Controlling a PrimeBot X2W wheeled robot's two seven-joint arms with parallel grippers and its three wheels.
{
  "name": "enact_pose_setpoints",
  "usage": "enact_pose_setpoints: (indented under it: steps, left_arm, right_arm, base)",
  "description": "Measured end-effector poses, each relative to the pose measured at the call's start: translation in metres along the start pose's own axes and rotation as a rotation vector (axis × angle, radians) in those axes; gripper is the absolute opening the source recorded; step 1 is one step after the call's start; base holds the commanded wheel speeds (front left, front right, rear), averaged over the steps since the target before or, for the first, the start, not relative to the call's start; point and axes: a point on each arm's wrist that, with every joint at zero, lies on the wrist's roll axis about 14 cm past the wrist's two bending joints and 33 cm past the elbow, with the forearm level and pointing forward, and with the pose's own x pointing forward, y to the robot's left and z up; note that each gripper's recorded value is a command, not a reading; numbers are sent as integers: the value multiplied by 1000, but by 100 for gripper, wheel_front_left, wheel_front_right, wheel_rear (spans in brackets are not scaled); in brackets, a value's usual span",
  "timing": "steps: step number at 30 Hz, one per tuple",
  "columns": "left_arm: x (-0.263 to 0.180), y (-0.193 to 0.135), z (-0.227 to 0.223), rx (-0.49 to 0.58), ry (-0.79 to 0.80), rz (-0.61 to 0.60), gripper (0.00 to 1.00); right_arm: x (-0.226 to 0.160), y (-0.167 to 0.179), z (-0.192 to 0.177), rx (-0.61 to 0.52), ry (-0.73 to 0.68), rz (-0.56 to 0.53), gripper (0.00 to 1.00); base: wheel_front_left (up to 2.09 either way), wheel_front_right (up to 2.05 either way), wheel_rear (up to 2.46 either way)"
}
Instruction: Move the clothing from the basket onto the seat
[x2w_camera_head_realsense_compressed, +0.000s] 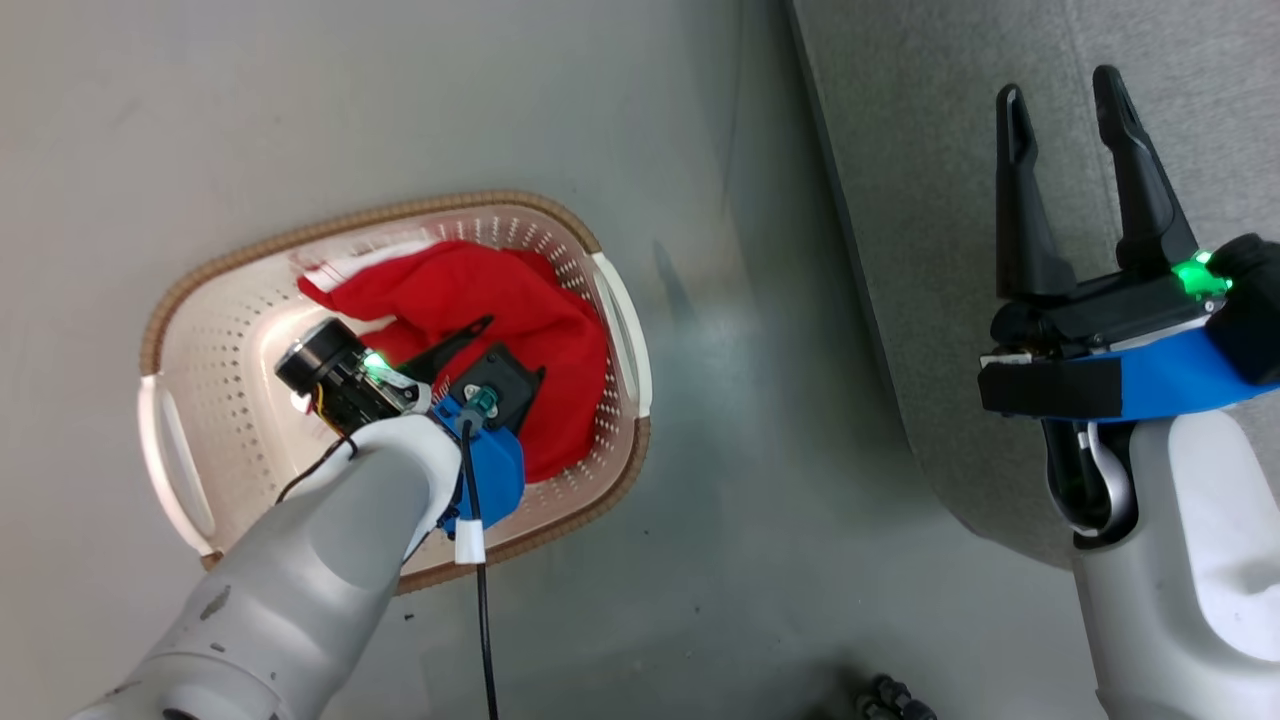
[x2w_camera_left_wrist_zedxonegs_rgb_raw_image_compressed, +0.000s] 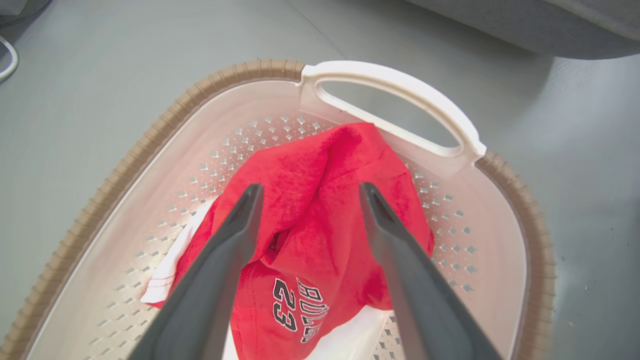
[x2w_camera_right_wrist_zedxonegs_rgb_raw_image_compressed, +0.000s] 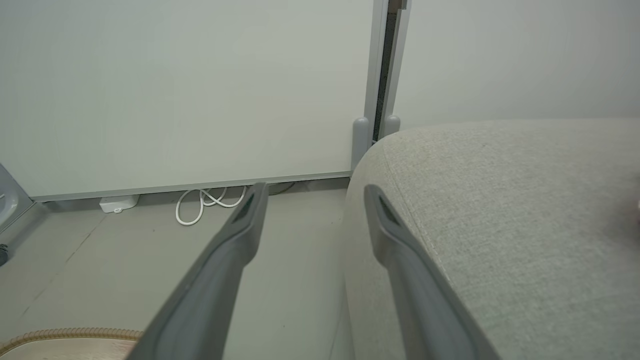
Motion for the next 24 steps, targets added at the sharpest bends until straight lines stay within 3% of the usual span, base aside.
enact_pose_setpoints:
  steps: [24]
  left_arm:
    - [49, 2, -100, -77, 224, -85, 100]
  right_arm:
    - [26, -4, -84, -23, 117, 4, 100]
  base:
    - [0, 0, 0]
